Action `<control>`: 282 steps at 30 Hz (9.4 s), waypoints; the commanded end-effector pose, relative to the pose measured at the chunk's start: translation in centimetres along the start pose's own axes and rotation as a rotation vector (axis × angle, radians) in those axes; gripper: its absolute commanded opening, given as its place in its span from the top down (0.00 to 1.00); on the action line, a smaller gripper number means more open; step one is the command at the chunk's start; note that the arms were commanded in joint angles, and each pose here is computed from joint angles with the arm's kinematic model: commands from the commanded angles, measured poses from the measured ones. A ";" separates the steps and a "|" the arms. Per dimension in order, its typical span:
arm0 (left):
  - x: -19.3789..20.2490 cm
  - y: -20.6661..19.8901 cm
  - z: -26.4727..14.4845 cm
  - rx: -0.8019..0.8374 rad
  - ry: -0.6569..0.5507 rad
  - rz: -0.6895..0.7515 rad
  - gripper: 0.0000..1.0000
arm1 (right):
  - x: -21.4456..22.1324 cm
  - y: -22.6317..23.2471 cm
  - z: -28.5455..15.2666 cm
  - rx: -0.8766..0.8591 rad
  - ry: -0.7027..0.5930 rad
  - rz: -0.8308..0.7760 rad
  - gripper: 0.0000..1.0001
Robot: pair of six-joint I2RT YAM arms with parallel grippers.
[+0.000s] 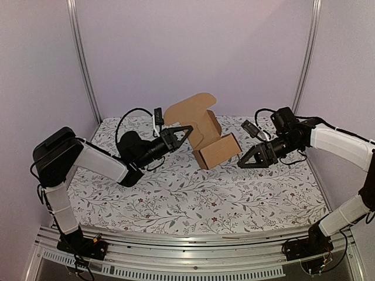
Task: Fold the paper box
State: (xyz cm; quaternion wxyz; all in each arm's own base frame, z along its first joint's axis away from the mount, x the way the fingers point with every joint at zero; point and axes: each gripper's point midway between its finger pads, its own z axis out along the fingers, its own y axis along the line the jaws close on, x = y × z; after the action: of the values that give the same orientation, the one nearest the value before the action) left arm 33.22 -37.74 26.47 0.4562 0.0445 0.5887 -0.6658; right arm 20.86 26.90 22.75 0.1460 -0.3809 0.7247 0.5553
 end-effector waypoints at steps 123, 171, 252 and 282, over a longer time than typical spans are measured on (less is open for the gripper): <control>8.8 -2.1 -1.0 -0.317 0.654 0.790 0.77 | -3.3 -4.5 4.0 0.311 0.382 -0.194 1.00; 2.3 -3.0 -7.0 -0.252 0.654 0.672 0.19 | -4.5 0.2 2.2 0.134 0.351 -0.414 1.00; 7.0 -6.1 -1.8 0.080 0.530 0.438 1.00 | -3.2 0.4 -3.1 0.130 0.125 -0.218 0.49; 8.3 -0.6 1.6 -0.313 0.397 0.557 1.00 | -7.4 -8.5 1.2 0.542 0.093 0.040 0.91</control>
State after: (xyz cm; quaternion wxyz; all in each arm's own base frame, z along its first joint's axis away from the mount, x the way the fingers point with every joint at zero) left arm 27.97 -43.13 23.82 0.4871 0.2744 0.6999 -0.4446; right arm 31.30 28.08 20.28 0.1789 -0.3403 0.8641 0.3249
